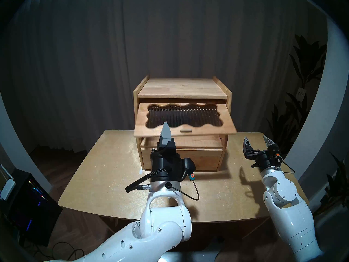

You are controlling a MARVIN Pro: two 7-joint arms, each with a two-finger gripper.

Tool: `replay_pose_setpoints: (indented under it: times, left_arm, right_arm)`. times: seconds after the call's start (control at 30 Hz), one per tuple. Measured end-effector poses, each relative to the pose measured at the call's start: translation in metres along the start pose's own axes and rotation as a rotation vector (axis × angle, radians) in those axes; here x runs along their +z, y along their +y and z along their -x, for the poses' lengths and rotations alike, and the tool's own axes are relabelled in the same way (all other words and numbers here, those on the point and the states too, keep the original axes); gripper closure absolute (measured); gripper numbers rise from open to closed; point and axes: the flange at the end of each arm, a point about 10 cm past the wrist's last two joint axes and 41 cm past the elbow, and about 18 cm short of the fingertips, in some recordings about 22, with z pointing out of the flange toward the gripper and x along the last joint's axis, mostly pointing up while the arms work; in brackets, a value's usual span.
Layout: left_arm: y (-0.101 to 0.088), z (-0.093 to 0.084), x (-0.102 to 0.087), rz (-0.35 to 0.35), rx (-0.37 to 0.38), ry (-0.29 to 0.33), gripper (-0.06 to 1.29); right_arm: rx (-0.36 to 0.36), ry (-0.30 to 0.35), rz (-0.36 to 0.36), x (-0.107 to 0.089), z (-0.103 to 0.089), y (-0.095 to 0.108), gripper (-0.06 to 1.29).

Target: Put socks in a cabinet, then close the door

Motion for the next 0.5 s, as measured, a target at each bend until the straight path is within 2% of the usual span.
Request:
replay_pose_setpoints:
  times: [0.1, 0.33, 0.4, 0.43, 0.47, 0.5]
  left_arm:
    - [-0.005, 0.005, 0.004, 0.073, -0.081, 0.004, 1.26]
    - [-0.027, 0.022, 0.023, 0.149, -0.253, -0.059, 1.26]
    - [-0.035, 0.029, 0.029, 0.165, -0.309, -0.085, 1.16]
    - [-0.039, 0.034, 0.032, 0.173, -0.338, -0.098, 0.48]
    - [-0.044, 0.039, 0.036, 0.178, -0.367, -0.113, 0.08]
    - [-0.047, 0.044, 0.038, 0.182, -0.388, -0.124, -0.02]
  right_arm:
    - [0.0, -0.001, 0.0, 0.0, 0.0, 0.0, -0.02]
    - [0.0, -0.003, 0.0, 0.0, 0.001, 0.0, -0.02]
    - [-0.001, -0.004, 0.0, 0.0, 0.002, 0.001, -0.02]
    - [-0.001, -0.005, 0.0, 0.0, 0.002, 0.001, -0.02]
    - [-0.001, -0.005, 0.0, 0.0, 0.002, 0.001, -0.02]
    - [-0.001, -0.006, 0.0, 0.0, 0.002, 0.001, -0.02]
